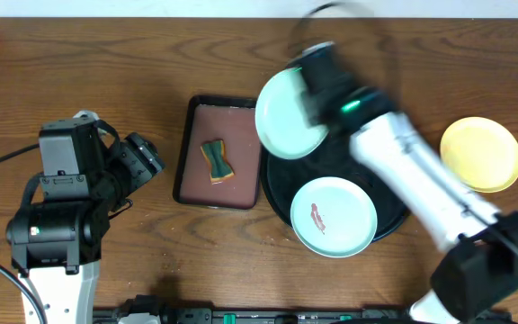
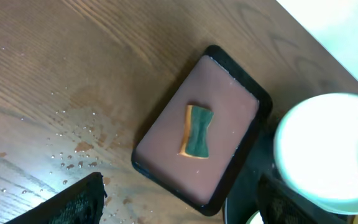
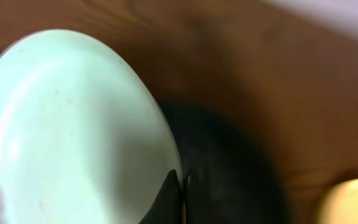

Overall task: Clean dirty plates on tray and stack at the side
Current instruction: 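Carry the green plate right and set it on the yellow plate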

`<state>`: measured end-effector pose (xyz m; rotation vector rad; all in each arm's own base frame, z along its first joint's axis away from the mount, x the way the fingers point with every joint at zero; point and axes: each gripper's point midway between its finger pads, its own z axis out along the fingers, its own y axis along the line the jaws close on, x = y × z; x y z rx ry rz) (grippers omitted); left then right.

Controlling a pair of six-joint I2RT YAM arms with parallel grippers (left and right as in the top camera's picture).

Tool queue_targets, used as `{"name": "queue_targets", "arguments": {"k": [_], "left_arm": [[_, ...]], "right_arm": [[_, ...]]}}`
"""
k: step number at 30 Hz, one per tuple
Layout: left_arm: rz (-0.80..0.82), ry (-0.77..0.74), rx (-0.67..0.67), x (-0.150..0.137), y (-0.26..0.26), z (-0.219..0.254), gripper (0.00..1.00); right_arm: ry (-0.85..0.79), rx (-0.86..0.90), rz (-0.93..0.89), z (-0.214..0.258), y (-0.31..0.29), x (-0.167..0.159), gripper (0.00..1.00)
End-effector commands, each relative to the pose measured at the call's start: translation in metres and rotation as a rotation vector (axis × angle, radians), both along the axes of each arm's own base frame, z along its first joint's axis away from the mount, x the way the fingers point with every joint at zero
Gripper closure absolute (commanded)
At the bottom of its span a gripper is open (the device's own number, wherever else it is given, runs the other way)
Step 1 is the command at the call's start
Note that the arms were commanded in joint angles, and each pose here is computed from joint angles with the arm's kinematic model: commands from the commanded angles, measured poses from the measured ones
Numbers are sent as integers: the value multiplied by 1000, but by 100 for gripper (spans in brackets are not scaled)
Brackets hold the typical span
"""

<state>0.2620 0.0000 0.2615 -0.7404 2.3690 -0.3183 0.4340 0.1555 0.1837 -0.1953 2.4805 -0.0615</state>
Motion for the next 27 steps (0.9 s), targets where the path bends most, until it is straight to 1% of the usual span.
{"name": "queue_targets", "arguments": {"k": [1,3,7,10,14,17,21,24,27], "left_arm": [[-33,4,22,4,1,1,21],[-35,17,23,6,1,-2,22],[-34,37,21,9,1,-7,21],[-35,45,21,12,1,-10,22],[-35,41,21,15,1,-10,21],[-36,31,21,17,1,-8,21],[-48,17,13,20,-1,-6,21],[-49,11,12,21,-1,-5,21],[-49,8,12,22,-1,-5,21]], "right_arm": [[111,543,-104,33,-28,4,99],[128,608,-233,30,-79,9,99],[105,615,-511,18,-195,5,99],[129,630,-701,0,-264,-19,99],[194,619,-935,-37,-335,-65,99],[217,628,-1050,-63,-367,-95,99],[206,606,-1064,-90,-387,-115,99],[210,601,-1062,-109,-387,-122,99],[196,591,-1043,-118,-385,-121,99]]}}
